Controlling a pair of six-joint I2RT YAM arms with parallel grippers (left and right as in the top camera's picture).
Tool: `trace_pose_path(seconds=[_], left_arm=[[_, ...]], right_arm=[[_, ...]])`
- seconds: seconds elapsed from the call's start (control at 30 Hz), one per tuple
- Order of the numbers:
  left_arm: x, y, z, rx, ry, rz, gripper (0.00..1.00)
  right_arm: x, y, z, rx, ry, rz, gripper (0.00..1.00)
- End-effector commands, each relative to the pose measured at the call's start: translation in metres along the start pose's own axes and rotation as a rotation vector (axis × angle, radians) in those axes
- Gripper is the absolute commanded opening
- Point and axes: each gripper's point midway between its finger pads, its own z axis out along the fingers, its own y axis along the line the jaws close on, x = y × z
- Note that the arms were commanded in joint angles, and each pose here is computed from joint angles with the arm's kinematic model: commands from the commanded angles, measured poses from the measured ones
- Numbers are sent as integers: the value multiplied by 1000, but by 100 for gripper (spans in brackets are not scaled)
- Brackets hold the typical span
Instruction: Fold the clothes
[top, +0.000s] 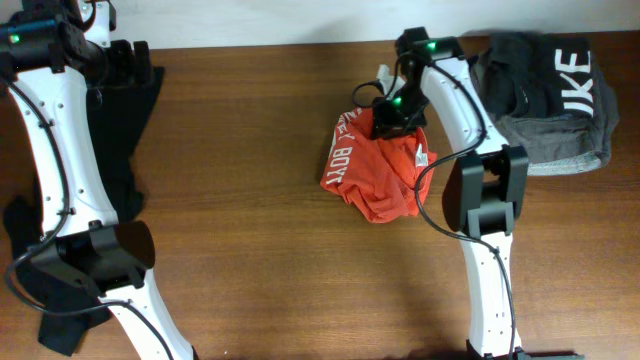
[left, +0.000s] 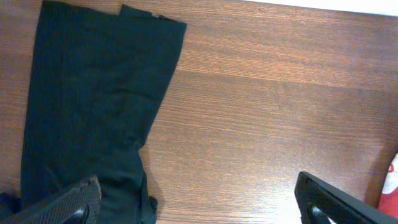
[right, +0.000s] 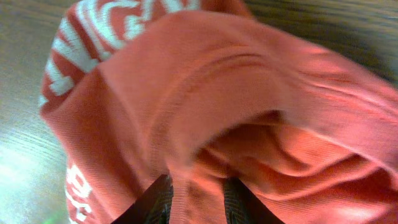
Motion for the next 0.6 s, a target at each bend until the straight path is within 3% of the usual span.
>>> trace_pose_path(seconds=[0.0,0.27,0.47,0.57], left_arm=[[2,-1,3,-5,9,23,99],[2,-1,3,-5,9,23,99],[1,-1,3,-5,8,23,99],[1,-1,3,-5,8,23,99]], right_arm=[[-1,29,-2,-4,-18,-59,33],[-5,29,-2,3,-30,-67,32],[-8,14,-10,4,-48,-9,4],[-6,10,-22,-10,-47,21,4]])
